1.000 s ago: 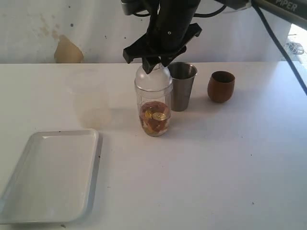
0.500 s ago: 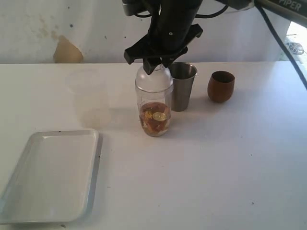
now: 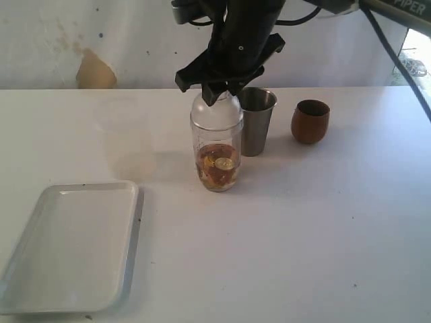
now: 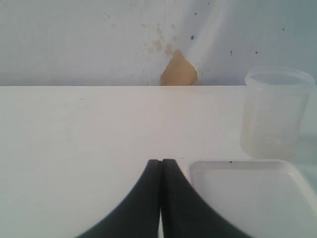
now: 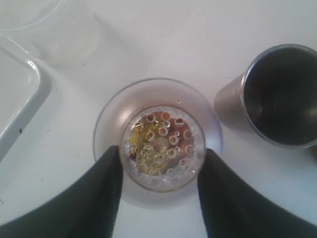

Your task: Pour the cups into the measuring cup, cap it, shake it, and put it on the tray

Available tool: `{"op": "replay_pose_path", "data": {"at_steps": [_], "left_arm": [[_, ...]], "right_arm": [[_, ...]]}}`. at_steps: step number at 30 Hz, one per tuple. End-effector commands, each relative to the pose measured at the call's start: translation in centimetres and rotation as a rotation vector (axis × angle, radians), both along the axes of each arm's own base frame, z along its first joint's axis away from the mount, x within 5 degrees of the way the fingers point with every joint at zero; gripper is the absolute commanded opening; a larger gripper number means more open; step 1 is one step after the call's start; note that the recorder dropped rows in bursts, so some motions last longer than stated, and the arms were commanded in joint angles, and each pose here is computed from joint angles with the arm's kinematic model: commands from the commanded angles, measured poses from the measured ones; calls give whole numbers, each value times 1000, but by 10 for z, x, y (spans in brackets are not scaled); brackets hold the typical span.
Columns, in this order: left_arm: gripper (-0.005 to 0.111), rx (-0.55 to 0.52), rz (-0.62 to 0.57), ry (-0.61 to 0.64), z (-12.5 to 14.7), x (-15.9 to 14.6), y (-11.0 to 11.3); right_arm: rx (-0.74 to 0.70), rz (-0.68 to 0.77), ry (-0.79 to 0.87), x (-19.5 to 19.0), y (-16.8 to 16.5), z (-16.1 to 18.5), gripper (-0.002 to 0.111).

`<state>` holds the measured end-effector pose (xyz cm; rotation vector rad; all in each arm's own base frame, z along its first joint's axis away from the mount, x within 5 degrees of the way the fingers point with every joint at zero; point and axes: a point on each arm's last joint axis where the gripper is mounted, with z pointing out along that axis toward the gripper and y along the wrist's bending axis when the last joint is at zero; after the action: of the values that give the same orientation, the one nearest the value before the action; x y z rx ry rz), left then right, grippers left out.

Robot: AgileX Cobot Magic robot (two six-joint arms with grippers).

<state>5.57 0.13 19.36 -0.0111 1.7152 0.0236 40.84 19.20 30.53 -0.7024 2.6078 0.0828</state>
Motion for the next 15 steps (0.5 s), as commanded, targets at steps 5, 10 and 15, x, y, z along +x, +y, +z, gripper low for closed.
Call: {"op": "replay_pose_path", "data": {"at_steps": [5, 10, 15], "left_arm": [[0, 1, -4, 2, -2, 0, 0], [0, 1, -4, 2, -2, 0, 0], [0, 1, -4, 2, -2, 0, 0]], "right_arm": [[-73, 46, 77, -5, -4, -14, 65], [-67, 48, 57, -8, -6, -5, 65], [-59, 65, 19, -15, -9, 12, 65]]}}
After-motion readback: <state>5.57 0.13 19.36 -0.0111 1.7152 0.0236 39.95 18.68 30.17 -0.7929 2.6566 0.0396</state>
